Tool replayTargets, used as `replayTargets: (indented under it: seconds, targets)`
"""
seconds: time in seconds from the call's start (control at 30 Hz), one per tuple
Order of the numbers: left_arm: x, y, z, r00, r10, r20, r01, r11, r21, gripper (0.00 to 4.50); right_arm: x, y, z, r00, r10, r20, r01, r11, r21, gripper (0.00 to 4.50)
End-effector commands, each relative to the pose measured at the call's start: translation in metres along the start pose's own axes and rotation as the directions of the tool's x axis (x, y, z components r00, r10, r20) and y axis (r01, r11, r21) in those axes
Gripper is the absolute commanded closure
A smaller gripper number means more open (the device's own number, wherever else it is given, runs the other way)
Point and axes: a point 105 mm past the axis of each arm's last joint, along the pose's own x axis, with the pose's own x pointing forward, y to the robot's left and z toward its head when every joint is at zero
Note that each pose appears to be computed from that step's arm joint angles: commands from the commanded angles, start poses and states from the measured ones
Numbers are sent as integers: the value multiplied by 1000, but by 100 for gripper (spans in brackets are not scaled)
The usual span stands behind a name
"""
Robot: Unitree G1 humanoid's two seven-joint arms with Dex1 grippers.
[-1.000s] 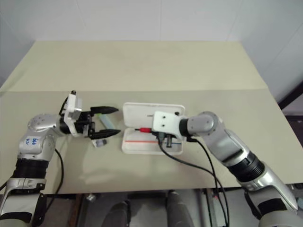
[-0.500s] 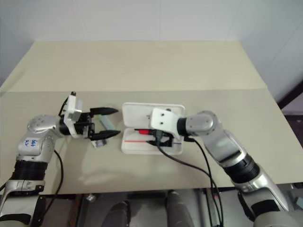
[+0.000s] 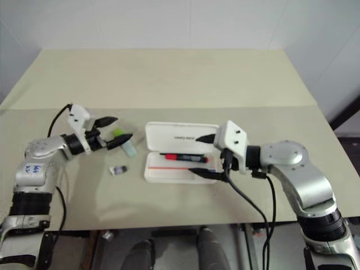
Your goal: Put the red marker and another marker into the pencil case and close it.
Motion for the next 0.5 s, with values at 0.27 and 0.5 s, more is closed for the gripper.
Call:
replayTargets:
  seconds: [0.27, 0.5]
  targets:
    - [-4, 10, -5, 884, 438, -163, -457, 883, -104, 0, -24, -4, -16, 998, -59, -31, 61, 996, 58, 2]
    - [-3, -7, -18, 820, 468, -330, -535, 832, -148, 0, -21, -6, -21, 999, -42, -35, 44, 997, 61, 2]
